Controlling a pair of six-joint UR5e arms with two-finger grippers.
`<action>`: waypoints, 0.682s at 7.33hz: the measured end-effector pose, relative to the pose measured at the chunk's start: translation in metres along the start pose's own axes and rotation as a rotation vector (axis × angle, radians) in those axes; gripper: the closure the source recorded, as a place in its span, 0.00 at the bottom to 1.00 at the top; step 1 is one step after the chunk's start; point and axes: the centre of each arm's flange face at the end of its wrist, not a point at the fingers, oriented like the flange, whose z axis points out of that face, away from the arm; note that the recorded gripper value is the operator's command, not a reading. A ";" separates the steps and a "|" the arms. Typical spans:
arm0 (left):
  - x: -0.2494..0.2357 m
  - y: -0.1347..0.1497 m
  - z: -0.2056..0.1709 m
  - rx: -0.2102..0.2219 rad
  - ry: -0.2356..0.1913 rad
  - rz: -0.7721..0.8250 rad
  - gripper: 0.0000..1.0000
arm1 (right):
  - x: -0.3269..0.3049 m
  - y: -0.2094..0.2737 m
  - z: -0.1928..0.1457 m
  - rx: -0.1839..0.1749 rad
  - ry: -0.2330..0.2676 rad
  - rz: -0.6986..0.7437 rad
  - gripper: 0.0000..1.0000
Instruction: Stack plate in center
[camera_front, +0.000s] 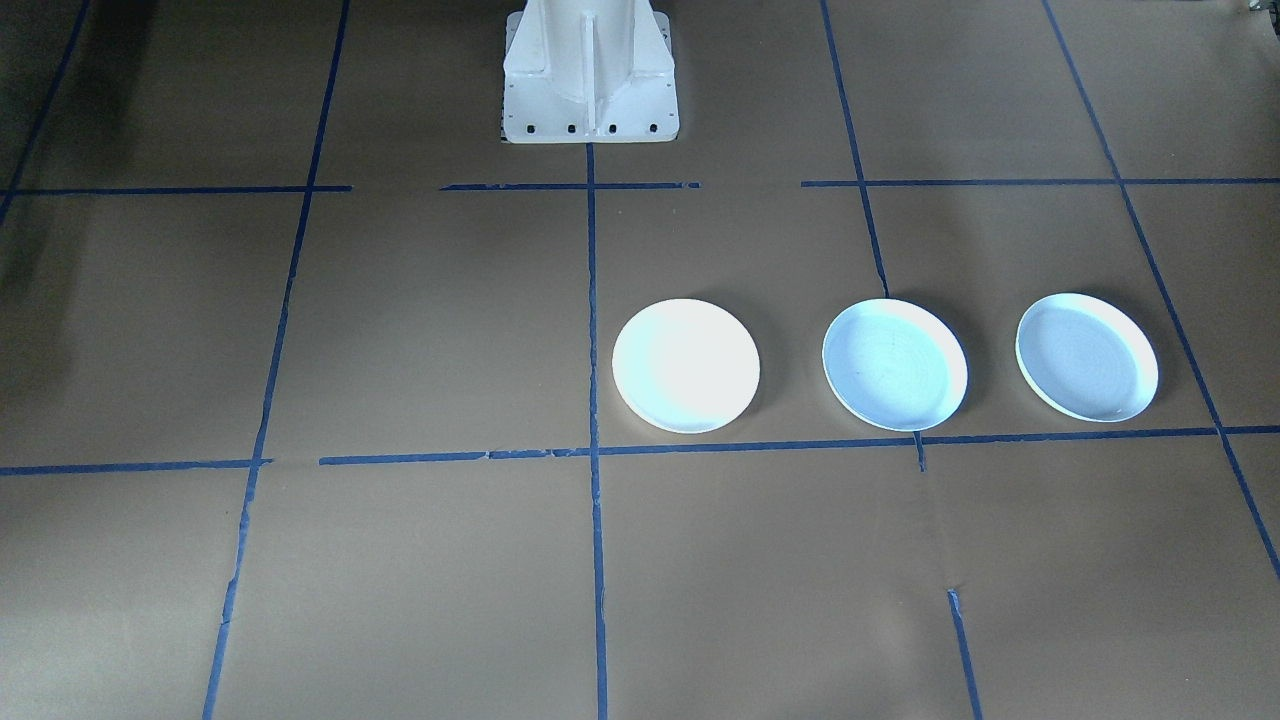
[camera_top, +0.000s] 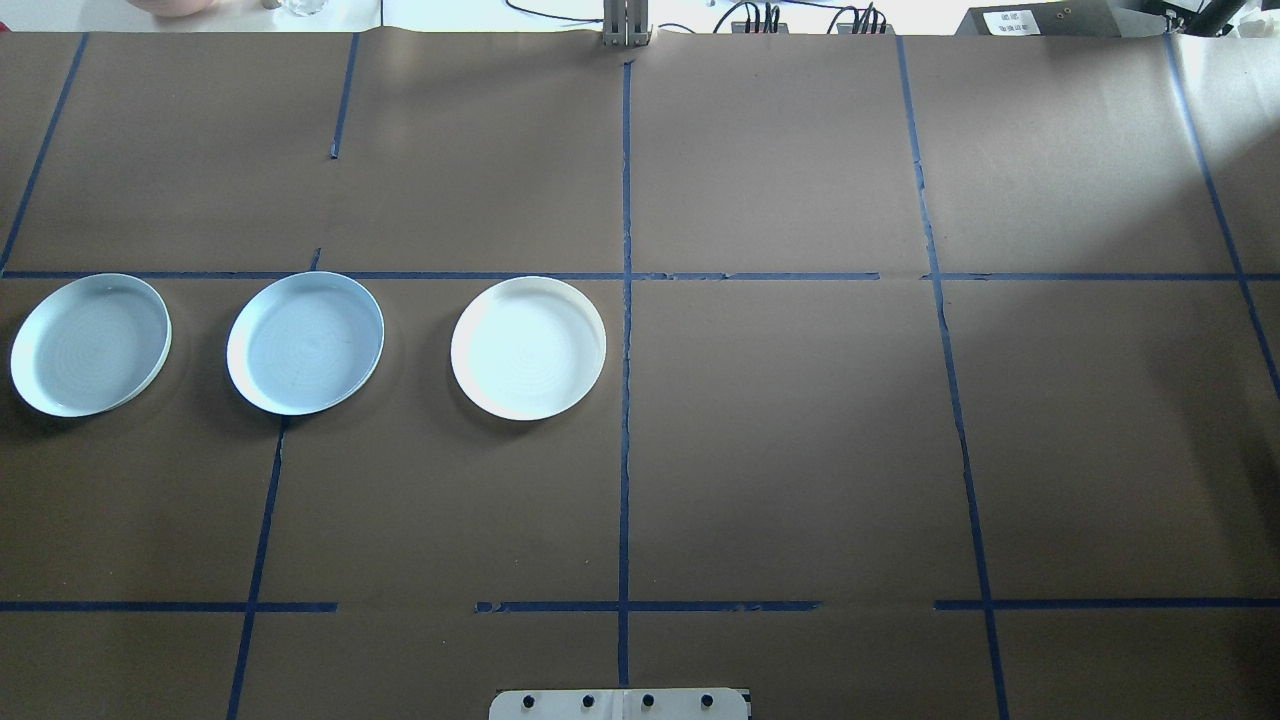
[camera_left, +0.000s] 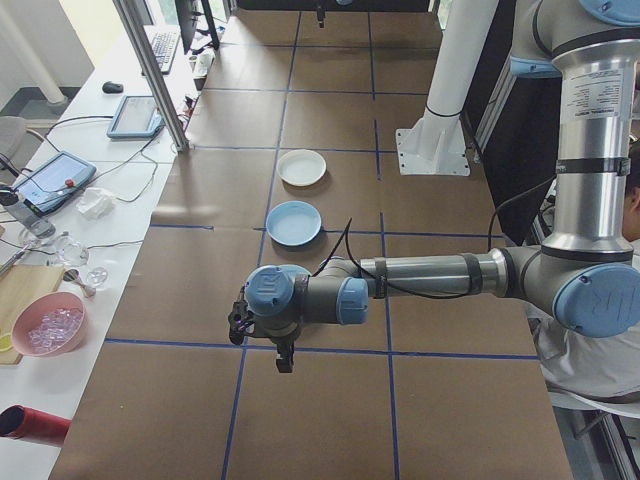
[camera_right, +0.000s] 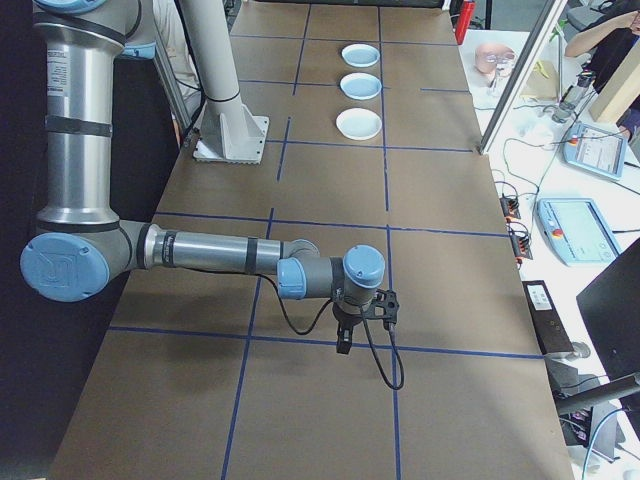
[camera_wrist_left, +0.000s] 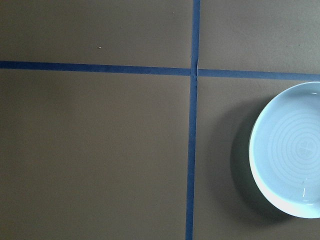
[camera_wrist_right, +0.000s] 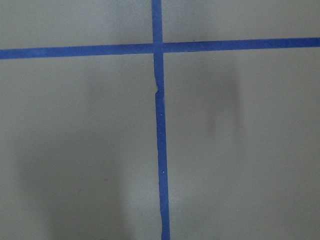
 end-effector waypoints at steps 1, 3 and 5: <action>0.000 0.000 0.000 0.000 -0.001 -0.001 0.00 | 0.000 0.000 0.000 0.000 0.000 0.000 0.00; 0.002 -0.002 -0.003 0.007 -0.002 0.006 0.00 | 0.000 0.000 0.000 0.000 0.000 -0.001 0.00; 0.006 -0.006 -0.006 0.014 -0.002 0.017 0.00 | 0.000 0.000 0.000 0.000 0.000 -0.001 0.00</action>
